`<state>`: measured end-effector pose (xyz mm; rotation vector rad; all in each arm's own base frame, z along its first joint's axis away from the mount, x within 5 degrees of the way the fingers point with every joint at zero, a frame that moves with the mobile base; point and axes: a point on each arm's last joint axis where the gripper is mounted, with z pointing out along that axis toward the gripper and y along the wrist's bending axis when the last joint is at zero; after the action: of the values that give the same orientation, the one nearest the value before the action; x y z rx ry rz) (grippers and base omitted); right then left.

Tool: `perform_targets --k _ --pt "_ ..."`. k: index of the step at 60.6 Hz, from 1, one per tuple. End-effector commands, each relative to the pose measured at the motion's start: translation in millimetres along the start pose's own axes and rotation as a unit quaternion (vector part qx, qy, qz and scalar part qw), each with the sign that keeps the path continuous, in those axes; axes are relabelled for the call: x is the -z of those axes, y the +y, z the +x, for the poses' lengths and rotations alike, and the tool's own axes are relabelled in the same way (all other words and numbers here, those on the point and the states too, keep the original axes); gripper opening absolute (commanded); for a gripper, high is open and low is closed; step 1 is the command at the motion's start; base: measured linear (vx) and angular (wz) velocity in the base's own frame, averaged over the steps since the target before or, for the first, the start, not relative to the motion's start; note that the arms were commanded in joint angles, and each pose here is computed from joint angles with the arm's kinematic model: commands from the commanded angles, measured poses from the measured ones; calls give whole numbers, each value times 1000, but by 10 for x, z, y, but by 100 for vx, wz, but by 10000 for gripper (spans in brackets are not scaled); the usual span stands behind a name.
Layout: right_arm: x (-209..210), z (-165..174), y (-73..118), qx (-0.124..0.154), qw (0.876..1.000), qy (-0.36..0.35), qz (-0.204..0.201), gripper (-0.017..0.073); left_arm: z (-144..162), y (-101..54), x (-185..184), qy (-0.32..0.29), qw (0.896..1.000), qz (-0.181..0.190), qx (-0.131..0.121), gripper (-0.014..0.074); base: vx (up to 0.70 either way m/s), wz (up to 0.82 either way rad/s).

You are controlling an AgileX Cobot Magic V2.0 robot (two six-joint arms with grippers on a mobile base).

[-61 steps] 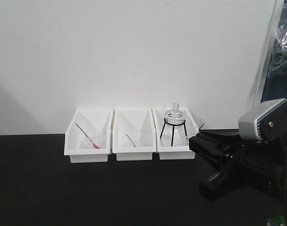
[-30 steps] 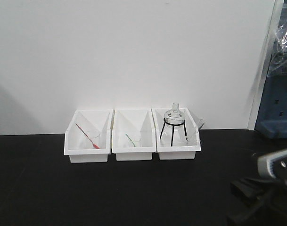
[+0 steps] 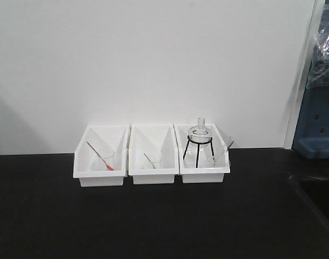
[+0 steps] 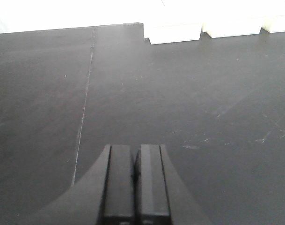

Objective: Grab transparent chemical and place on left bench

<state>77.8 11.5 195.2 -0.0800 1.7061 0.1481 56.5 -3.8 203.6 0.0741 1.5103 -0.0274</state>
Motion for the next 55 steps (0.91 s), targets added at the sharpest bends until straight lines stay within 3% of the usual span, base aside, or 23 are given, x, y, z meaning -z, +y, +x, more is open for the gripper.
perform_targets --k 1,14,55 --pt "79 -32 0 3 998 -60 -1 -7 -28 1 13 -41 999 -1 4 -3 0 0" --pt "234 -26 -5 17 995 -100 2 -7 -28 1 13 -41 999 -1 4 -3 0 0" --pt "230 -24 -5 16 995 -97 2 -7 -28 1 13 -41 999 -1 4 -3 0 0"
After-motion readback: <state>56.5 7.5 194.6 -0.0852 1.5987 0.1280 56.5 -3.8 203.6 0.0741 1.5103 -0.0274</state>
